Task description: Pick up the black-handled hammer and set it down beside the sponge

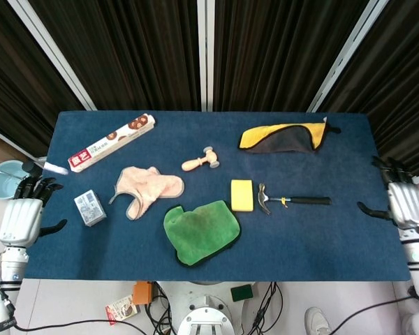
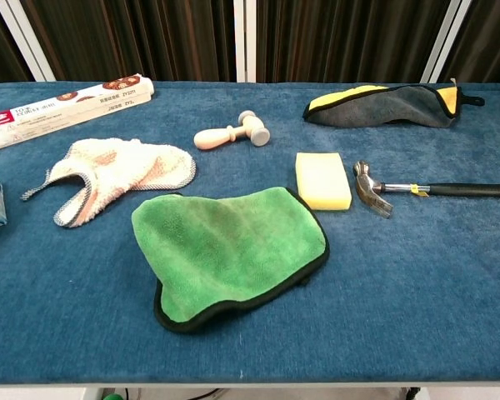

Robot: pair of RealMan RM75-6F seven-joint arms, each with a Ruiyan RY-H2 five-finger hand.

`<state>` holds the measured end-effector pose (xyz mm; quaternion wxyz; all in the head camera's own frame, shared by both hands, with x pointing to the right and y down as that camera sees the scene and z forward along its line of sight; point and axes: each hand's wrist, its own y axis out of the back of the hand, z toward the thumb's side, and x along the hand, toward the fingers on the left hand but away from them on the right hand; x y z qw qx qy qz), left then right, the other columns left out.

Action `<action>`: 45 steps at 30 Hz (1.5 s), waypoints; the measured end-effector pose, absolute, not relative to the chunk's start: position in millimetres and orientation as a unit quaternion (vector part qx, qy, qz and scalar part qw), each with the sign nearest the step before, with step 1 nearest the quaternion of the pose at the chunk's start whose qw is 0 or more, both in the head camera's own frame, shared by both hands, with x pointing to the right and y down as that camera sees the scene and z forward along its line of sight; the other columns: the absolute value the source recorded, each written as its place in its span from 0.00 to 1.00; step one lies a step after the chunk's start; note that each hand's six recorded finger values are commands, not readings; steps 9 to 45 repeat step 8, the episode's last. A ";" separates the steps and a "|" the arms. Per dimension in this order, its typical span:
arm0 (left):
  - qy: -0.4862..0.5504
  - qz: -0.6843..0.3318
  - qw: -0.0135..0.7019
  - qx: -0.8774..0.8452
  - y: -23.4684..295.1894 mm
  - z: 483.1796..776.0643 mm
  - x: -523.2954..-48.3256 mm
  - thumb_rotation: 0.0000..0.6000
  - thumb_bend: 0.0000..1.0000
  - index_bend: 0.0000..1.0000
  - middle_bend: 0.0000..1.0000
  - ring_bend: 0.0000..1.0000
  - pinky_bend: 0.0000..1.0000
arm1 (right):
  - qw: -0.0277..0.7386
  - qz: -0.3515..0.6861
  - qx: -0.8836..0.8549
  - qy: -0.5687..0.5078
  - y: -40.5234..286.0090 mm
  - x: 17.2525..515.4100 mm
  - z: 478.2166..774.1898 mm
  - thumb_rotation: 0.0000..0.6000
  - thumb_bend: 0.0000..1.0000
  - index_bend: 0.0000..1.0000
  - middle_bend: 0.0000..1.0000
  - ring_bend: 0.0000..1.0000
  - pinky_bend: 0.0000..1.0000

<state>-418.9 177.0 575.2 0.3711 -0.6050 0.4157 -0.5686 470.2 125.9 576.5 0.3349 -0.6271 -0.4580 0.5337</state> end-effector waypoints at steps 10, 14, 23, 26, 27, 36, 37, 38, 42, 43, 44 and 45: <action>0.421 -0.560 0.371 -0.609 190.6 562.6 -417.0 1.00 0.09 0.28 0.18 0.08 0.11 | 0.320 0.529 -0.614 -0.491 171.1 498.0 542.8 1.00 0.17 0.03 0.12 0.02 0.06; 0.421 -0.560 0.371 -0.609 190.6 562.6 -417.0 1.00 0.09 0.28 0.18 0.08 0.11 | 0.320 0.529 -0.614 -0.491 171.1 498.0 542.8 1.00 0.17 0.03 0.12 0.02 0.06; 0.421 -0.560 0.371 -0.609 190.6 562.6 -417.0 1.00 0.09 0.28 0.18 0.08 0.11 | 0.320 0.529 -0.614 -0.491 171.1 498.0 542.8 1.00 0.17 0.03 0.12 0.02 0.06; 0.421 -0.560 0.371 -0.609 190.6 562.6 -417.0 1.00 0.09 0.28 0.18 0.08 0.11 | 0.320 0.529 -0.614 -0.491 171.1 498.0 542.8 1.00 0.17 0.03 0.12 0.02 0.06; 0.421 -0.560 0.371 -0.609 190.6 562.6 -417.0 1.00 0.09 0.28 0.18 0.08 0.11 | 0.320 0.529 -0.614 -0.491 171.1 498.0 542.8 1.00 0.17 0.03 0.12 0.02 0.06; 0.421 -0.560 0.371 -0.609 190.6 562.6 -417.0 1.00 0.09 0.28 0.18 0.08 0.11 | 0.320 0.529 -0.614 -0.491 171.1 498.0 542.8 1.00 0.17 0.03 0.12 0.02 0.06; 0.421 -0.560 0.371 -0.609 190.6 562.6 -417.0 1.00 0.09 0.28 0.18 0.08 0.11 | 0.320 0.529 -0.614 -0.491 171.1 498.0 542.8 1.00 0.17 0.03 0.12 0.02 0.06; 0.421 -0.560 0.371 -0.609 190.6 562.6 -417.0 1.00 0.09 0.28 0.18 0.08 0.11 | 0.320 0.529 -0.614 -0.491 171.1 498.0 542.8 1.00 0.17 0.03 0.12 0.02 0.06; 0.421 -0.560 0.371 -0.609 190.6 562.6 -417.0 1.00 0.09 0.28 0.18 0.08 0.11 | 0.320 0.529 -0.614 -0.491 171.1 498.0 542.8 1.00 0.17 0.03 0.12 0.02 0.06; 0.421 -0.560 0.371 -0.609 190.6 562.6 -417.0 1.00 0.09 0.28 0.18 0.08 0.11 | 0.320 0.529 -0.614 -0.491 171.1 498.0 542.8 1.00 0.17 0.03 0.12 0.02 0.06; 0.421 -0.560 0.371 -0.609 190.6 562.6 -417.0 1.00 0.09 0.28 0.18 0.08 0.11 | 0.320 0.529 -0.614 -0.491 171.1 498.0 542.8 1.00 0.17 0.03 0.12 0.02 0.06; 0.421 -0.560 0.371 -0.609 190.6 562.6 -417.0 1.00 0.09 0.28 0.18 0.08 0.11 | 0.320 0.529 -0.614 -0.491 171.1 498.0 542.8 1.00 0.17 0.03 0.12 0.02 0.06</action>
